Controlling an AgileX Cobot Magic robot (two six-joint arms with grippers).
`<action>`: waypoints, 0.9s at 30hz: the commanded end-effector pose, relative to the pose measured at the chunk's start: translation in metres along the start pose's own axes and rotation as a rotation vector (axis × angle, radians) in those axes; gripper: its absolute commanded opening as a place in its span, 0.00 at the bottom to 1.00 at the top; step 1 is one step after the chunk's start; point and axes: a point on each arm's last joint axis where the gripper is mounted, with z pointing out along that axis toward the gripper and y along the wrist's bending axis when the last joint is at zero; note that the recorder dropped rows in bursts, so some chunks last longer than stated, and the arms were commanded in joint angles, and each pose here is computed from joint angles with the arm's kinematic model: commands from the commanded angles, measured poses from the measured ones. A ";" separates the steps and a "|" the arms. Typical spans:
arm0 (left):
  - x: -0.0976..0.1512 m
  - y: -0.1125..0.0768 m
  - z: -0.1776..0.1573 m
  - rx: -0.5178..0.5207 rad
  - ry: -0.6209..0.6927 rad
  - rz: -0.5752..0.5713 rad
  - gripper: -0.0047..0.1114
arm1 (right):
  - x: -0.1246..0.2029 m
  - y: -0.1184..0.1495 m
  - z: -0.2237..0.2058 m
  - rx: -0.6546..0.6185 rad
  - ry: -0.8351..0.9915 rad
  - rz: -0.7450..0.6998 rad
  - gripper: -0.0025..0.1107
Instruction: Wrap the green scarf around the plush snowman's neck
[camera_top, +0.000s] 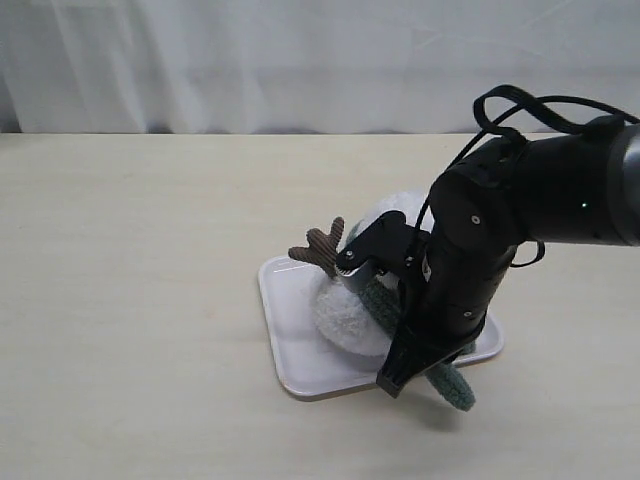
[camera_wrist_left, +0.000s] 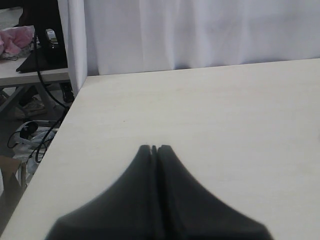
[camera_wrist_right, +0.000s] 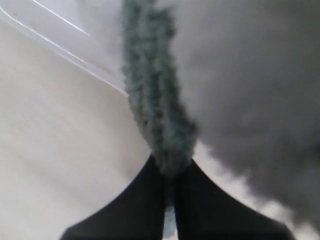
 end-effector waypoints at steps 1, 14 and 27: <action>0.000 0.000 0.000 -0.001 -0.008 -0.003 0.04 | 0.001 0.000 0.011 0.007 0.041 -0.015 0.06; 0.000 0.000 0.000 -0.001 -0.008 -0.003 0.04 | 0.000 -0.001 0.010 0.015 0.038 -0.022 0.06; 0.000 0.000 0.000 -0.001 -0.008 -0.003 0.04 | 0.002 -0.001 0.010 0.013 0.057 -0.022 0.08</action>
